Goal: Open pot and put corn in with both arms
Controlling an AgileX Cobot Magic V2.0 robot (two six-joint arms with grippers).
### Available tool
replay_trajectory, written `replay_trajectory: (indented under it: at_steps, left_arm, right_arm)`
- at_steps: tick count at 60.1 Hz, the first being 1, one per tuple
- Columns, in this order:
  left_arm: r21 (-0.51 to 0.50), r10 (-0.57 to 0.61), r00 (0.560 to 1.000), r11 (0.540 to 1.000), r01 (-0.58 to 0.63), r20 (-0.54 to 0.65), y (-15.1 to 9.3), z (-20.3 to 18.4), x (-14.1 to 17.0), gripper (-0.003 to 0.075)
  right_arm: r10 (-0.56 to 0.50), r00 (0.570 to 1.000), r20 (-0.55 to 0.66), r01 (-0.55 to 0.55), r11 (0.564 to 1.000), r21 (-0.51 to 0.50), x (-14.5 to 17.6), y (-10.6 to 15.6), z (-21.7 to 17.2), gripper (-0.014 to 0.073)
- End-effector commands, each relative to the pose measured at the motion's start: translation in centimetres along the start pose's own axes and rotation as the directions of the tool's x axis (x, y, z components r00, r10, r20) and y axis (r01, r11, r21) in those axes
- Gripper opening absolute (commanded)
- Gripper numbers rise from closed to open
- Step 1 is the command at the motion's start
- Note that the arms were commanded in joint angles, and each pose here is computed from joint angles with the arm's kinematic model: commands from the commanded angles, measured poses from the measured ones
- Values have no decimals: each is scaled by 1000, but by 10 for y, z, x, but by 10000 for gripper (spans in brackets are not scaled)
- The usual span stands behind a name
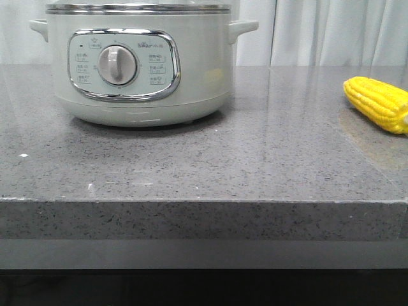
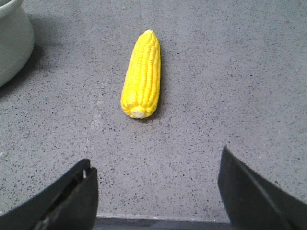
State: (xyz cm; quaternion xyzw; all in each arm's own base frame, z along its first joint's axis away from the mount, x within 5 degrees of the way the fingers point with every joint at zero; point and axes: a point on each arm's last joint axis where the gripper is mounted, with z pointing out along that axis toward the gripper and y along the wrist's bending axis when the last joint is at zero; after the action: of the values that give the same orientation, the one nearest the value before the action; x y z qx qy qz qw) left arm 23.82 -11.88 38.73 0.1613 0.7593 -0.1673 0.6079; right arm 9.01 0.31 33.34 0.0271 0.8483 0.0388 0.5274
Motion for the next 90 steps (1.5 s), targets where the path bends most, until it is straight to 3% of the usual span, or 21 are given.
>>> replay_trajectory:
  at_steps: [1, 27, 51, 58, 74, 90]
  left_arm:
    - [3, -1, 989, 1000, 0, 145, -3, 10, -33, 555]
    - [12, -55, 991, 998, 54, 118, -3, 97, -47, 555]
    - [6, -56, 996, 998, 55, 65, -1, 132, -31, 551]
    - [7, -56, 997, 998, 55, 53, -2, 132, -30, 498]
    - [9, -56, 998, 998, 55, 33, -2, 132, -29, 286]
    - [13, -55, 995, 998, 54, 80, -3, 128, -43, 221]
  right_arm:
    - [1, 996, 86, -1, 1000, 6, -15, 0, -3, 542]
    - [1, 996, 88, -1, 1000, 6, -15, 0, -3, 542]
    - [1, 996, 87, -1, 1000, 6, -15, 0, -3, 542]
    - [1, 996, 87, -1, 1000, 6, -15, 0, -3, 542]
    - [1, 996, 87, -1, 1000, 6, -15, 0, -3, 542]
    - [1, 996, 87, -1, 1000, 6, -15, 0, -3, 542]
